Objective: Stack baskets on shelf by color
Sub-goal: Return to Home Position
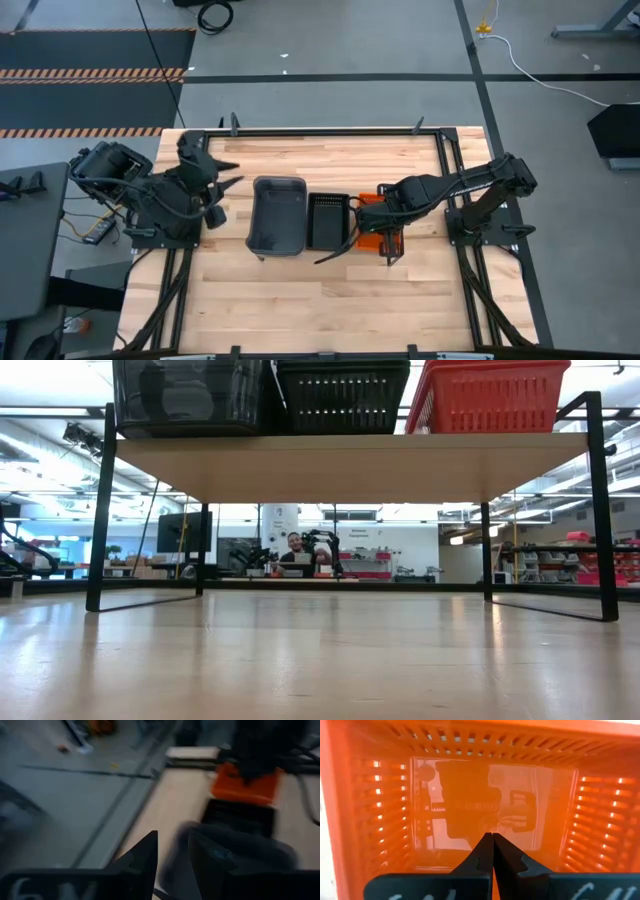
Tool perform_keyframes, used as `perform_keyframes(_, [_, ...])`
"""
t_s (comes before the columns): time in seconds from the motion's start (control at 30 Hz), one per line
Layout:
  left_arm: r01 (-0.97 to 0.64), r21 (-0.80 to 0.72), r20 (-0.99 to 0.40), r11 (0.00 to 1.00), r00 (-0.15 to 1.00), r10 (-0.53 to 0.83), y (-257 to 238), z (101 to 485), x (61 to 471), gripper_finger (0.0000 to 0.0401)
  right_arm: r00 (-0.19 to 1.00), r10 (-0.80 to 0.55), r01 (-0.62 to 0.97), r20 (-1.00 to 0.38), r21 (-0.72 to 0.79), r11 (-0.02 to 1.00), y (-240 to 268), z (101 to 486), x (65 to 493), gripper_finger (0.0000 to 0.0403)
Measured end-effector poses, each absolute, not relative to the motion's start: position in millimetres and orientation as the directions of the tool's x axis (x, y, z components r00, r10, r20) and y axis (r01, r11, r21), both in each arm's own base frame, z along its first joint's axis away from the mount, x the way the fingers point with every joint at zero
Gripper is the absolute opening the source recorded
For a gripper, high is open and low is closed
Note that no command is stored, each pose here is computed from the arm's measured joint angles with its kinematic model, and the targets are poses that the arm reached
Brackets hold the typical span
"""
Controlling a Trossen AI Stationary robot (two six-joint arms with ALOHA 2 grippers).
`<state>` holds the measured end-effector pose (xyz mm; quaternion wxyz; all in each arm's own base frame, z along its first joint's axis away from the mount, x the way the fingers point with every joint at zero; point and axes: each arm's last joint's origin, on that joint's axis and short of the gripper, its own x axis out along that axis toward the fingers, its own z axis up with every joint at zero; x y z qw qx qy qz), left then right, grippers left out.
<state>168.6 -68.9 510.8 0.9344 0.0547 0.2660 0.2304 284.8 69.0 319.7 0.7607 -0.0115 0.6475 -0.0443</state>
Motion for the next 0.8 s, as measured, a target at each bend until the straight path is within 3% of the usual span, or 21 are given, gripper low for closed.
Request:
perform_keyframes(0.2, [-0.447, 0.330, -0.402, 0.831, 0.730, 0.552, -71.6, 506.5, 168.7, 0.0117, 0.119, -0.085, 0.064, -0.989, -0.077, 0.995, 71.4, 342.2, 274.3, 0.0007])
perform_keyframes(0.37, [-0.419, 0.406, -0.402, 0.813, 0.717, 0.570, -84.4, 471.6, 173.2, 0.0117, 0.327, -0.135, 0.048, -0.936, -0.126, 0.991, 75.3, 382.1, 277.5, 0.0007])
perform_keyframes(0.53, [-0.361, 0.437, -0.351, 0.824, 0.775, 0.526, -91.1, 441.8, 174.1, 0.0117, 0.555, -0.088, -0.048, -0.827, -0.137, 0.989, 76.5, 407.9, 293.2, 0.0007])
perform_keyframes(0.8, [-0.305, 0.236, -0.246, 0.923, 0.900, 0.361, -66.3, 418.3, 116.0, 0.0116, 0.651, -0.104, -0.060, -0.752, -0.187, 0.980, 64.9, 430.1, 266.8, 0.0007])
